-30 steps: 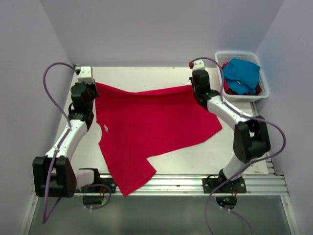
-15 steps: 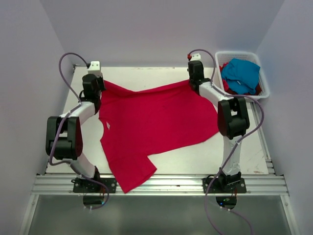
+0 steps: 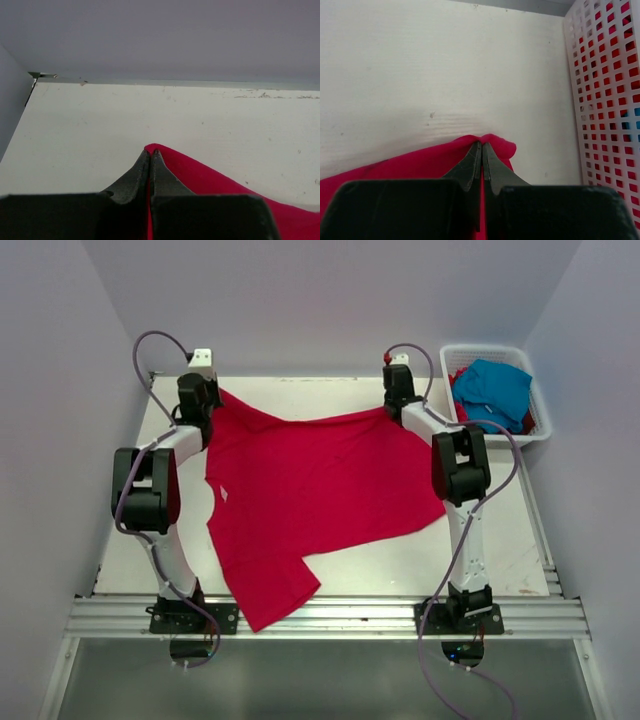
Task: Fold and stack the t-shirts
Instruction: Flatten out the tshirt, then fold the flattened tshirt in 1/3 of the way
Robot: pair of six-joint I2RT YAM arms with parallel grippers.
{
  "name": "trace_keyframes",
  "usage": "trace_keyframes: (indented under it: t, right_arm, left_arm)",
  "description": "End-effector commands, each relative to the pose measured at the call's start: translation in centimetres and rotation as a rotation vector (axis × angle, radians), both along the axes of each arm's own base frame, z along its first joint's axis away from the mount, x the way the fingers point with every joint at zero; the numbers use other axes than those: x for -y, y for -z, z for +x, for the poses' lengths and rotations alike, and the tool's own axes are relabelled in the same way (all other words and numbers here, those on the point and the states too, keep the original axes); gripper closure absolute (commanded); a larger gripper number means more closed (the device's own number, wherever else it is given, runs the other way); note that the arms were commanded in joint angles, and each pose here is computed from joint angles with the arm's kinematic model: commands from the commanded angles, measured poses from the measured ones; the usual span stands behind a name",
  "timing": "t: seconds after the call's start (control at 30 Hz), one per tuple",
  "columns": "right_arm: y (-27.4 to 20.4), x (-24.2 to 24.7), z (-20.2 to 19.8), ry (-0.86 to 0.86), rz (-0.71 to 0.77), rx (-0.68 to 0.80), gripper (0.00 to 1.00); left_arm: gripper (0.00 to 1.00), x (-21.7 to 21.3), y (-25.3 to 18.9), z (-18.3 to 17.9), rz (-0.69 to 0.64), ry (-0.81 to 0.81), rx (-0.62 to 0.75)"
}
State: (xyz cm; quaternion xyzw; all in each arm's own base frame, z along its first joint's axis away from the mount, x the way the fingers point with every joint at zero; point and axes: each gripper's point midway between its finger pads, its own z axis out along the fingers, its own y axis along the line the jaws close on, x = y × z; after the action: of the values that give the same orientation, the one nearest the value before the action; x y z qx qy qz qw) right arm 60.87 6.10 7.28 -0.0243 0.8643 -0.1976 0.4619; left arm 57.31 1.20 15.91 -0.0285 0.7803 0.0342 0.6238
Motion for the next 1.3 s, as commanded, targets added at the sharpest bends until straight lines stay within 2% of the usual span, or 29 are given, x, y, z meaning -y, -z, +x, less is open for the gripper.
trace_keyframes:
  t: [0.0,0.23,0.37,0.63,0.67,0.97,1.27]
  right_arm:
    - [-2.8,2.0,2.1,0.083,0.001,0.085,1.0]
    - [-2.4,4.3,3.0,0.142,-0.017,0.095,1.0]
    - [-2.5,4.5,2.6,0.143,-0.018,0.096,1.0]
    - [-2.9,4.8,0.0,0.154,0.001,0.07,1.0]
    - [-3.1,4.9,-0.6,0.159,0.007,0.063,1.0]
    - [-3.0,5.2,-3.7,0.154,0.009,0.027,1.0]
    - [-4.3,5.4,-4.3,0.141,-0.008,0.011,1.0]
  left_arm:
    - [1.0,-0.2,-3.4,2.4,0.004,0.007,0.109]
    - [1.0,0.2,-2.2,4.7,0.001,0.027,0.088]
    - [1.0,0.3,-2.9,4.8,-0.005,0.034,0.101]
    - [1.0,0.6,-4.6,1.4,-0.052,0.029,0.119]
    - [1.0,0.5,-3.5,0.7,-0.059,0.022,0.096]
    - [1.0,1.1,-3.0,-3.4,-0.075,0.012,0.077]
    - [1.0,1.2,-4.2,-4.9,-0.082,0.006,0.08]
